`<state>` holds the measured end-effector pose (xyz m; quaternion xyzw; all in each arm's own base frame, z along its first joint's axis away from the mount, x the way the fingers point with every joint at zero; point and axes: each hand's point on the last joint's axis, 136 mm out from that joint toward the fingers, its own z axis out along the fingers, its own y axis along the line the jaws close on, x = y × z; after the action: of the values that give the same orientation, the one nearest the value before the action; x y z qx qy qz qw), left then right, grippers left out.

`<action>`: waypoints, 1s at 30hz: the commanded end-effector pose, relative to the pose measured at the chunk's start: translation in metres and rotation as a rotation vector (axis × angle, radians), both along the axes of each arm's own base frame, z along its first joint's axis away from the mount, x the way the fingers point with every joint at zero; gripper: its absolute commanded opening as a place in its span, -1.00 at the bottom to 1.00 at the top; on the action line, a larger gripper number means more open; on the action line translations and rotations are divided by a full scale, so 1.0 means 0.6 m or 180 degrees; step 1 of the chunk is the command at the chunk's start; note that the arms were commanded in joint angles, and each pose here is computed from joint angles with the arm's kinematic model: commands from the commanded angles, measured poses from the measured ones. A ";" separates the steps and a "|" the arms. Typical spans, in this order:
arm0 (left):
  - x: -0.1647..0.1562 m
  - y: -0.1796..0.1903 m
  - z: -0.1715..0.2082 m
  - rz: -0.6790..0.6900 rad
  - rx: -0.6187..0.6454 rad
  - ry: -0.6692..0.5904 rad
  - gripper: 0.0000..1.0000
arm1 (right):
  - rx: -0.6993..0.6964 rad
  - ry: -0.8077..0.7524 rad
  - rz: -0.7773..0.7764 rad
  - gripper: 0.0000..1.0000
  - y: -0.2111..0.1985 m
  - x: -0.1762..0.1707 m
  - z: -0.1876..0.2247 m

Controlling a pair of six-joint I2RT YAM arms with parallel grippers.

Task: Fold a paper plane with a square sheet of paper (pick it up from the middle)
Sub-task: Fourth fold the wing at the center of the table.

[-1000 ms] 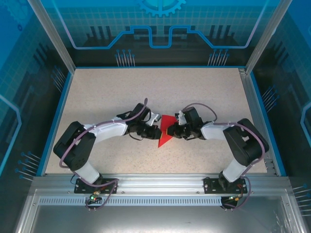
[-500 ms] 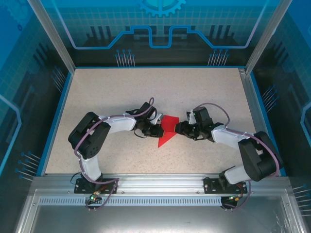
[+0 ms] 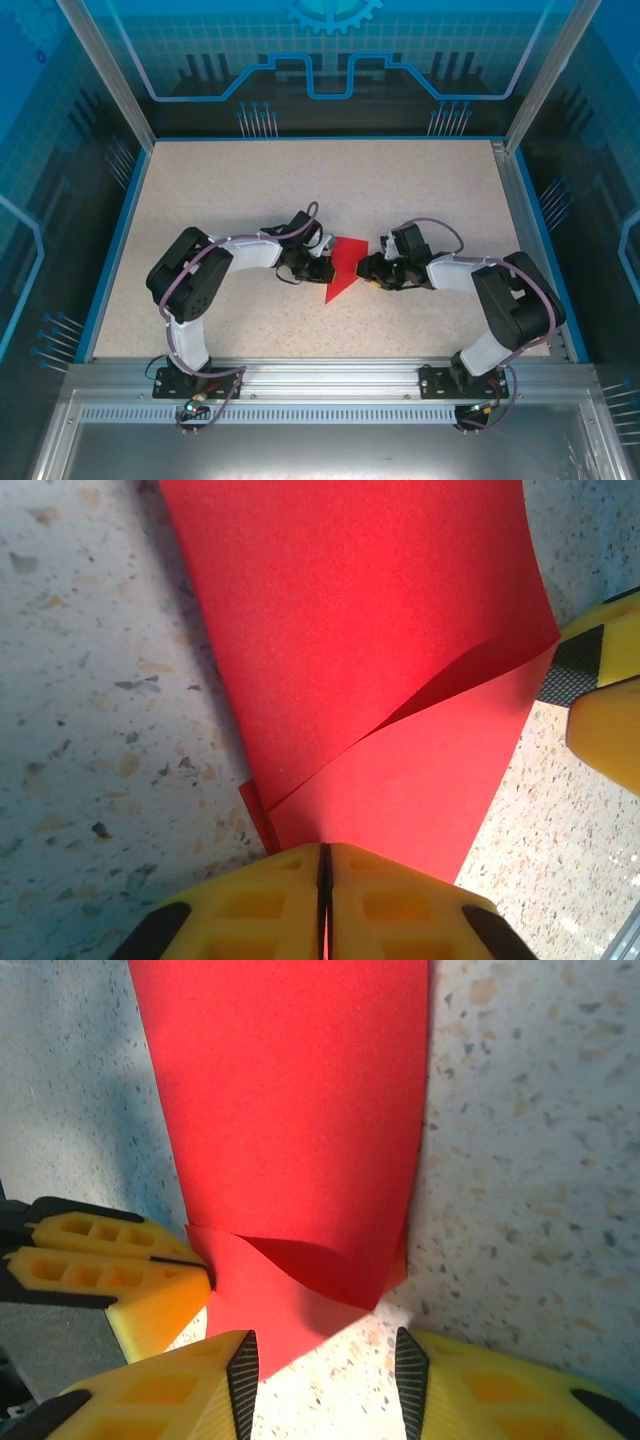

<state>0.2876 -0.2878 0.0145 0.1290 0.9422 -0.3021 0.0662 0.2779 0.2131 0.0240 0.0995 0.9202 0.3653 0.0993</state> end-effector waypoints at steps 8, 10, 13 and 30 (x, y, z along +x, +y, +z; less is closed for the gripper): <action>-0.002 0.006 -0.017 -0.0066 0.0058 0.0040 -0.80 | 0.0245 -0.0195 0.0093 -0.21 0.033 0.029 0.031; 0.001 0.002 -0.008 -0.0067 0.0010 0.0003 -0.79 | 0.0238 -0.0222 0.0135 -0.22 0.035 0.032 0.033; 0.007 -0.002 0.015 -0.0048 -0.0070 -0.0101 -0.70 | 0.0250 -0.0220 0.0211 -0.23 0.040 0.037 0.031; -0.046 -0.020 0.093 0.0140 0.0052 -0.0885 -0.21 | 0.0348 -0.0213 0.0368 -0.29 0.039 0.041 0.045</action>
<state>0.2651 -0.3016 0.0829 0.1517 0.9172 -0.3208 0.1813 0.3001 0.2348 0.0405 0.0537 0.9046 0.4095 0.1053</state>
